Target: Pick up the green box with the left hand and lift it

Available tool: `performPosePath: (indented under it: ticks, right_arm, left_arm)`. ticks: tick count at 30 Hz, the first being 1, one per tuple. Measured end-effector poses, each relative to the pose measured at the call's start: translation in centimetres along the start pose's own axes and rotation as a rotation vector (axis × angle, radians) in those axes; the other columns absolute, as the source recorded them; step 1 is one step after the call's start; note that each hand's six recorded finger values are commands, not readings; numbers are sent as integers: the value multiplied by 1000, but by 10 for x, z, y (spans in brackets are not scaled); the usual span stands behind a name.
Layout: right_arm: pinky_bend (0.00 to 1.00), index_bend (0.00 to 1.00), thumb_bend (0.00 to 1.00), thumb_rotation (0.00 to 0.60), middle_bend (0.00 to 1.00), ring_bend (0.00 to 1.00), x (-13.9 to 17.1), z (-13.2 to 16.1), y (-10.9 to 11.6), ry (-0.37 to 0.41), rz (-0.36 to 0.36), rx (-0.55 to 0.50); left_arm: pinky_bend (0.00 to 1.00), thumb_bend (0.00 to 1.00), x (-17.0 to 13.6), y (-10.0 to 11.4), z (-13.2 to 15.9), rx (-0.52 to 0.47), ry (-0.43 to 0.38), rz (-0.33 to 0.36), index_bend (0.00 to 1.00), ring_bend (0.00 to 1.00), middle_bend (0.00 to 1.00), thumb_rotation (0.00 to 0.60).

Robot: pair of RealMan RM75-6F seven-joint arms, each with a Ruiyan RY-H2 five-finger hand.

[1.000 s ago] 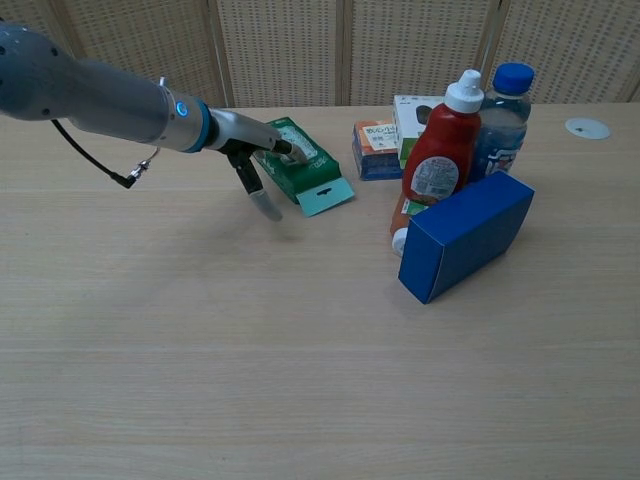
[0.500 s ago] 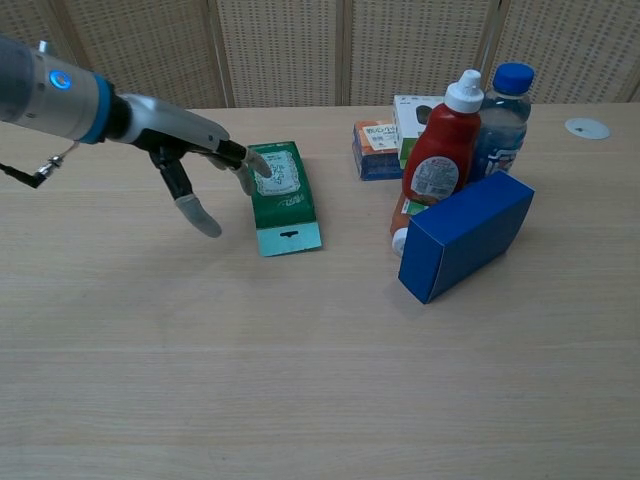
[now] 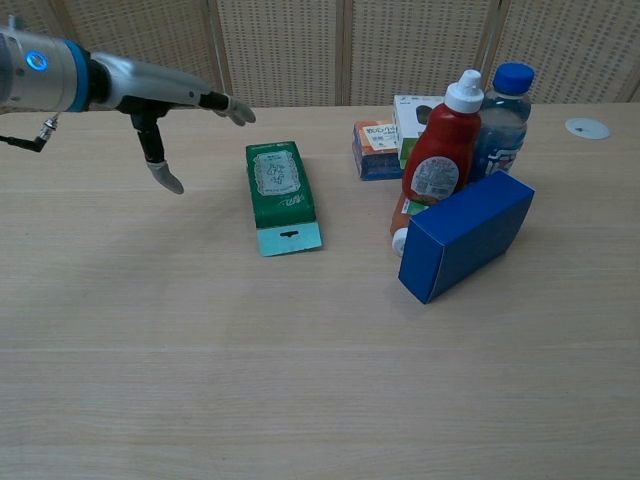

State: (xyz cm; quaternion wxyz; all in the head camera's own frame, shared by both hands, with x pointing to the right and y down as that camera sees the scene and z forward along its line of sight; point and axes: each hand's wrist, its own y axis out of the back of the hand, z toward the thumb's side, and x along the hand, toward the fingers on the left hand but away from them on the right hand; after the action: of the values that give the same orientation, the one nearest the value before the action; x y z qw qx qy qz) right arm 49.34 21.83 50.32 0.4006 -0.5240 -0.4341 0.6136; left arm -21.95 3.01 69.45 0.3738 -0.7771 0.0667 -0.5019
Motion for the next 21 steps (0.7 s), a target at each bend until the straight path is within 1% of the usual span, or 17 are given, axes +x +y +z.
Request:
performPosePath:
  ticks: [3, 7, 15, 21]
  right_arm:
    - [0, 0, 335, 126, 0, 0, 3, -7, 1, -21, -1, 3]
    - [0, 0, 337, 121, 0, 0, 7, -15, 5, -43, -8, 2]
    - [0, 0, 336, 122, 0, 0, 12, -25, 8, -71, -17, 2]
    - [0, 0, 336, 122, 0, 0, 15, -30, 10, -85, -27, -4]
  left_arm:
    - [0, 38, 22, -3, 5, 76, -4, 9, 0, 0, 0, 600]
    - [0, 39, 51, -7, 19, 178, -18, 24, 0, 0, 0, 600]
    - [0, 37, 93, -9, 57, 294, -52, 44, 0, 0, 0, 600]
    - [0, 37, 110, -14, 77, 364, -74, 17, 0, 0, 0, 600]
